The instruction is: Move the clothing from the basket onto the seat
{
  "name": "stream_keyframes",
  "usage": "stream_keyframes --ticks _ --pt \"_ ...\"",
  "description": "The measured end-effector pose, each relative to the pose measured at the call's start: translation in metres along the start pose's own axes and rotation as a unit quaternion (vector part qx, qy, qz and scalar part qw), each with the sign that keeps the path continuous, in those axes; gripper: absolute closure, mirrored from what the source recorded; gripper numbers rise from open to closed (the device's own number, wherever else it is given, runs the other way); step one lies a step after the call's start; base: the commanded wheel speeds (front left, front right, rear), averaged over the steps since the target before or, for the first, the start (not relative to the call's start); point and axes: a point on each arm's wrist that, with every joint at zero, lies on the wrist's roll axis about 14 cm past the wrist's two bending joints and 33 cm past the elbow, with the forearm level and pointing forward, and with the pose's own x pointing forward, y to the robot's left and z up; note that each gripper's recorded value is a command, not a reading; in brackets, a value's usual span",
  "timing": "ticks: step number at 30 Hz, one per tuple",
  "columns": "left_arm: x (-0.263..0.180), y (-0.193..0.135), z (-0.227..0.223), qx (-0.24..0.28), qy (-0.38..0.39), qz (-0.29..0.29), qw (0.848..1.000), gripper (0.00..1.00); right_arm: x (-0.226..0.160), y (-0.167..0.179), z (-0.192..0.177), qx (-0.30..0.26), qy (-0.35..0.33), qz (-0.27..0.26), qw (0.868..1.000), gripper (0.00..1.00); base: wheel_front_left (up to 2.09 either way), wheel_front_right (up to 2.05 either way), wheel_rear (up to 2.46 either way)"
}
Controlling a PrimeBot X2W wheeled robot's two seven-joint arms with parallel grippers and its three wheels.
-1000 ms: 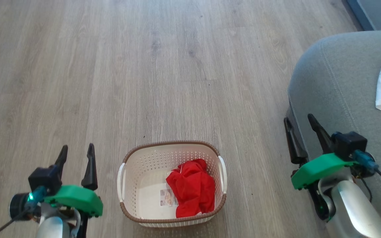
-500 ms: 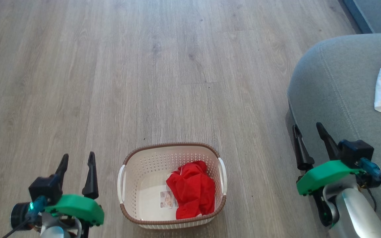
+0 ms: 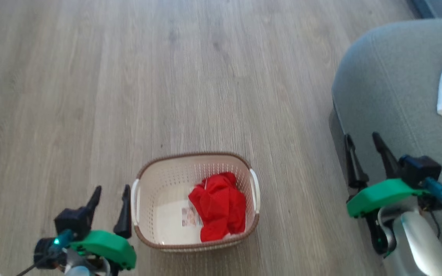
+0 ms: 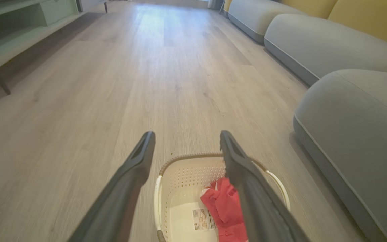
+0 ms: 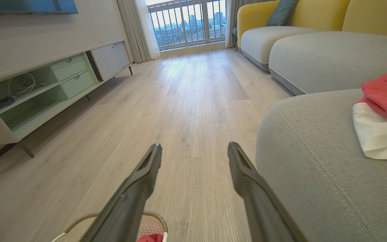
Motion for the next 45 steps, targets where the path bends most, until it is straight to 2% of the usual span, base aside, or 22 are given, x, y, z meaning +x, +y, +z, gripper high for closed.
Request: stream_keyframes --ticks 4,12,22,27,36,45 --pt "0.005 -0.01 -0.024 -0.003 0.037 -0.018 0.999 0.0 0.012 -0.002 0.001 0.001 -0.003 -0.003 1.0 0.0 0.0 0.0 0.0" --pt "0.043 -0.038 -0.079 -0.002 0.117 -0.071 0.991 0.0 0.065 0.006 0.005 -0.002 -0.023 0.015 1.0 0.0 0.0 0.0 0.0" --pt "0.097 -0.056 -0.175 0.0 0.228 -0.113 0.967 0.0 0.119 -0.003 -0.044 -0.017 0.011 0.022 1.0 0.0 0.0 0.0 0.0" --pt "0.115 -0.069 -0.216 0.006 0.268 -0.143 0.953 0.0 0.131 -0.014 -0.073 -0.02 0.034 0.016 0.999 0.0 0.0 0.0 0.0" --pt "0.157 -0.098 -0.263 0.018 0.284 -0.197 0.938 0.0 0.139 -0.03 -0.117 -0.022 0.069 0.009 0.997 0.0 0.0 0.0 0.0" --pt "0.175 -0.122 -0.305 0.027 0.304 -0.24 0.922 0.0 0.142 -0.041 -0.138 -0.027 0.086 0.007 0.996 0.0 0.0 0.0 0.0"
